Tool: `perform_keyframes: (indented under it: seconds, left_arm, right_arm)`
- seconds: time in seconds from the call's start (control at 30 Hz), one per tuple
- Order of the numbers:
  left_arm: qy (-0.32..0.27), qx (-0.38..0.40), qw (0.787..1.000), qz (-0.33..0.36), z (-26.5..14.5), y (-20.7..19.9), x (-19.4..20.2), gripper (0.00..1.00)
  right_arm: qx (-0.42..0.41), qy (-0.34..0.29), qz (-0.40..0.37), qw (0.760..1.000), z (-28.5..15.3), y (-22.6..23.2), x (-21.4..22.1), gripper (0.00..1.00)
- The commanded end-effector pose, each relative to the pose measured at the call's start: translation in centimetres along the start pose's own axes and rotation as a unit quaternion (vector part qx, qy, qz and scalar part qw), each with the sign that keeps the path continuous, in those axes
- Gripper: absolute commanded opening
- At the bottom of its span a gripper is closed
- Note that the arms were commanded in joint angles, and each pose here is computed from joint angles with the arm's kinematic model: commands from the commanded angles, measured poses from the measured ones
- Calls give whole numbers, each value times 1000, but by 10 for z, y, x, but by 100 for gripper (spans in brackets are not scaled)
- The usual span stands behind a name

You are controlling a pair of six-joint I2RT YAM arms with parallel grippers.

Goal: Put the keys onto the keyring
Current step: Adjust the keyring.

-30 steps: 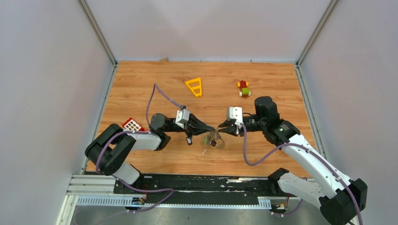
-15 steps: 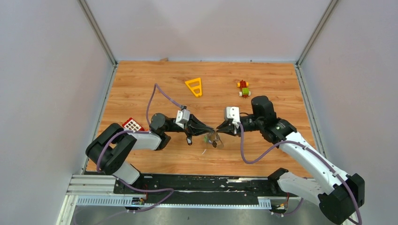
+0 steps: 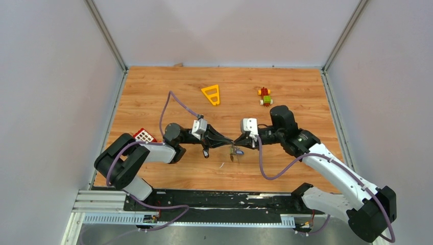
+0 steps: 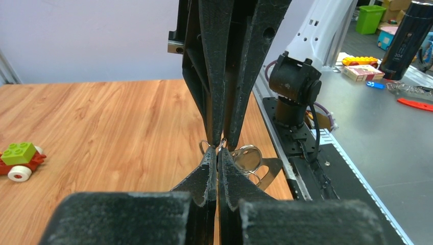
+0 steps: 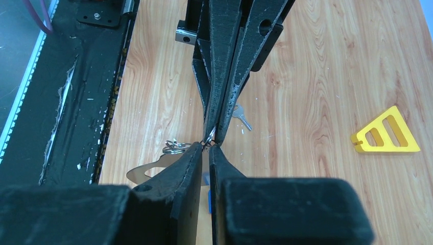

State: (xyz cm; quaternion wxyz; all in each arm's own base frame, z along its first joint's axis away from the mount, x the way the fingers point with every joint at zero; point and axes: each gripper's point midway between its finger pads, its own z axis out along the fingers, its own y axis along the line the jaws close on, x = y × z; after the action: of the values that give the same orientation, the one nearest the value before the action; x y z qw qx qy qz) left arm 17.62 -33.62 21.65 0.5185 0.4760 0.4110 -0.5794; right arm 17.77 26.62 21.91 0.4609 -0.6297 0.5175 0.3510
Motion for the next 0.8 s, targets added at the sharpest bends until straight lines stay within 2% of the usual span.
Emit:
perform_keyframes:
  seconds: [0.0, 0.77]
  left_arm:
    - [-47, 10, 997, 64, 7, -3, -30, 0]
    - [-31, -33, 997, 65, 5, 12, -23, 0]
  right_arm:
    - [2, -14, -32, 999, 6, -5, -16, 12]
    - [-24, -20, -31, 999, 6, 5, -17, 12]
